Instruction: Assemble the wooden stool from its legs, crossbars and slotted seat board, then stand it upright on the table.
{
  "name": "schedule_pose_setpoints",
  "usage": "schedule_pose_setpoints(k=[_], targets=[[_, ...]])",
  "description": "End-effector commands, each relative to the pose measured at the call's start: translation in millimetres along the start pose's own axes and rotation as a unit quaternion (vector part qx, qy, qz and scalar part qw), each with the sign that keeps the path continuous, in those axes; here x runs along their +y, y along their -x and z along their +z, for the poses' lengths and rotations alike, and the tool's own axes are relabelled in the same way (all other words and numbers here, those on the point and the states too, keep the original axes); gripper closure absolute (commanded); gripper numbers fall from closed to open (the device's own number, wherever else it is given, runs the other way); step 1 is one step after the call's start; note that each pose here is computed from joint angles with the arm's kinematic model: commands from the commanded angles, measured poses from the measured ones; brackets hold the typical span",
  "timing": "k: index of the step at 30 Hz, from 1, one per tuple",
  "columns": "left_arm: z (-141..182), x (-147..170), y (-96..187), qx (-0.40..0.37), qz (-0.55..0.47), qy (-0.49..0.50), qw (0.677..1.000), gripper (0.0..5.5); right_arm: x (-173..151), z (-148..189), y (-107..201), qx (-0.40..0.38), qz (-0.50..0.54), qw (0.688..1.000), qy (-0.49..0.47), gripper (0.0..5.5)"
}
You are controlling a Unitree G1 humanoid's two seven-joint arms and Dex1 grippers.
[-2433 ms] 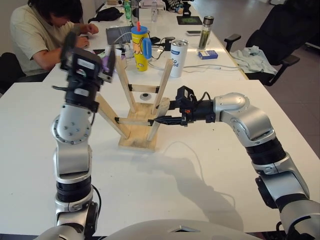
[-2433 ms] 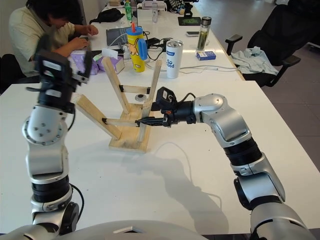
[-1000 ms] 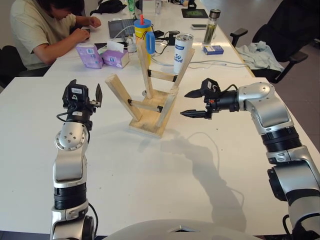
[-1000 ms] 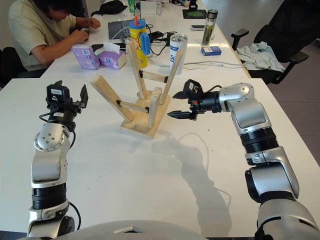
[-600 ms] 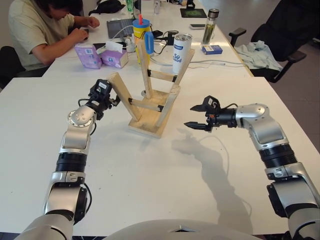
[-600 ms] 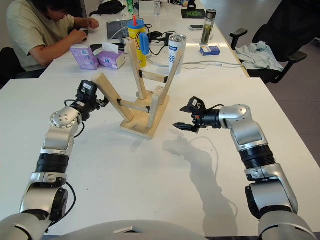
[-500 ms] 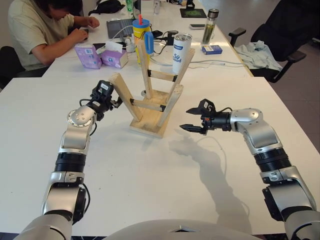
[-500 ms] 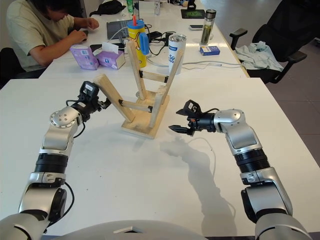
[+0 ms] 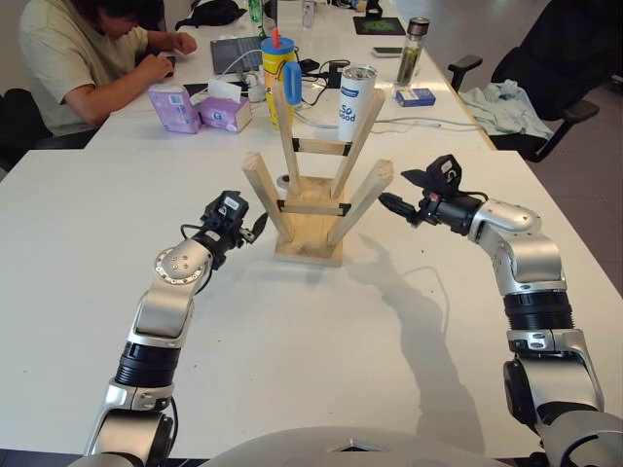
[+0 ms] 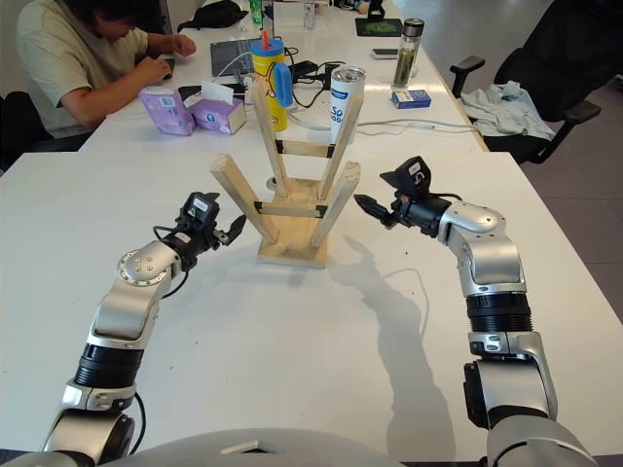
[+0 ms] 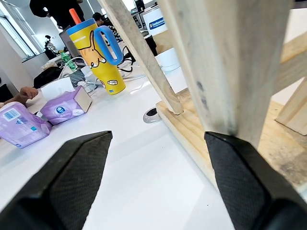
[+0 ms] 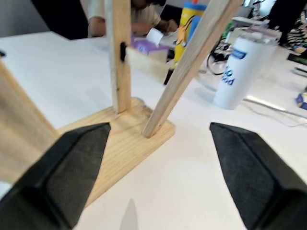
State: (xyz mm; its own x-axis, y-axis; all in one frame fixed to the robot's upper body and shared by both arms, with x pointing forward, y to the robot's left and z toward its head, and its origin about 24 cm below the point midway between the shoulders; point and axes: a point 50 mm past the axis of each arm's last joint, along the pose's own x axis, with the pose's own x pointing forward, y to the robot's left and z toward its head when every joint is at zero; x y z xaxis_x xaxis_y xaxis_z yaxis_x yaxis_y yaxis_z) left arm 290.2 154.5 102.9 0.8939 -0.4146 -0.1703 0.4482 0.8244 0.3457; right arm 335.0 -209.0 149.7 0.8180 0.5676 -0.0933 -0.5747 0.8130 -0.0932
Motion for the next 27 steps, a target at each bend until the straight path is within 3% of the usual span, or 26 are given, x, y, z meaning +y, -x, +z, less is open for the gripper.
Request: schedule_pose_setpoints(k=[1, 4, 6, 10, 12, 14, 16, 17, 19, 21, 24, 27], targets=[[-6.5, -9.6, 2.1, 0.017, -0.01, 0.003, 1.0, 1.9, -1.9, 63.4, -0.7, -0.161, -0.025, 0.986, -0.023, 1.65], [-22.0, -5.2, 5.9, 0.041, 0.011, 0.013, 0.999, 1.9, 4.5, 123.6, 14.7, -0.309, -0.015, 0.95, -0.048, 1.65], [-29.3, -1.9, 9.4, 0.049, 0.028, 0.016, 0.998, 1.9, 14.0, 148.9, 22.4, -0.367, 0.005, 0.927, -0.071, 1.65], [-39.3, 5.5, 18.6, 0.052, 0.071, 0.041, 0.995, 1.9, 40.7, 167.8, 26.0, -0.399, 0.043, 0.91, -0.104, 1.65], [-40.9, 4.1, 21.3, 0.053, 0.074, 0.04, 0.995, 1.9, 56.2, 120.2, -1.1, -0.288, 0.023, 0.945, -0.154, 1.65], [-39.9, 2.1, 20.6, 0.05, 0.072, 0.041, 0.995, 1.9, 79.2, 23.3, -24.8, -0.063, -0.028, 0.979, -0.192, 1.65], [-35.2, -0.5, 16.4, 0.043, 0.064, 0.042, 0.996, 1.9, 93.5, -48.8, -19.5, 0.082, -0.064, 0.972, -0.209, 1.65], [-32.4, -1.9, 14.6, 0.038, 0.061, 0.043, 0.997, 1.9, 95.6, -63.5, -16.6, 0.111, -0.067, 0.97, -0.204, 1.65], [-29.9, -3.9, 14.1, 0.033, 0.058, 0.044, 0.997, 1.9, 83.1, -37.4, -24.5, 0.051, -0.072, 0.982, -0.17, 1.65], [-31.0, -5.8, 14.4, 0.033, 0.061, 0.048, 0.996, 1.9, 69.3, 15.2, -31.7, -0.068, -0.059, 0.987, -0.133, 1.65], [-34.0, -11.2, 13.3, 0.036, 0.06, 0.056, 0.996, 1.9, 58.7, 79.4, -27.1, -0.211, -0.03, 0.971, -0.106, 1.65], [-32.6, -10.3, 14.5, 0.026, 0.075, 0.06, 0.995, 1.9, 54.3, 118.7, -12.2, -0.309, -0.021, 0.945, -0.102, 1.65]])
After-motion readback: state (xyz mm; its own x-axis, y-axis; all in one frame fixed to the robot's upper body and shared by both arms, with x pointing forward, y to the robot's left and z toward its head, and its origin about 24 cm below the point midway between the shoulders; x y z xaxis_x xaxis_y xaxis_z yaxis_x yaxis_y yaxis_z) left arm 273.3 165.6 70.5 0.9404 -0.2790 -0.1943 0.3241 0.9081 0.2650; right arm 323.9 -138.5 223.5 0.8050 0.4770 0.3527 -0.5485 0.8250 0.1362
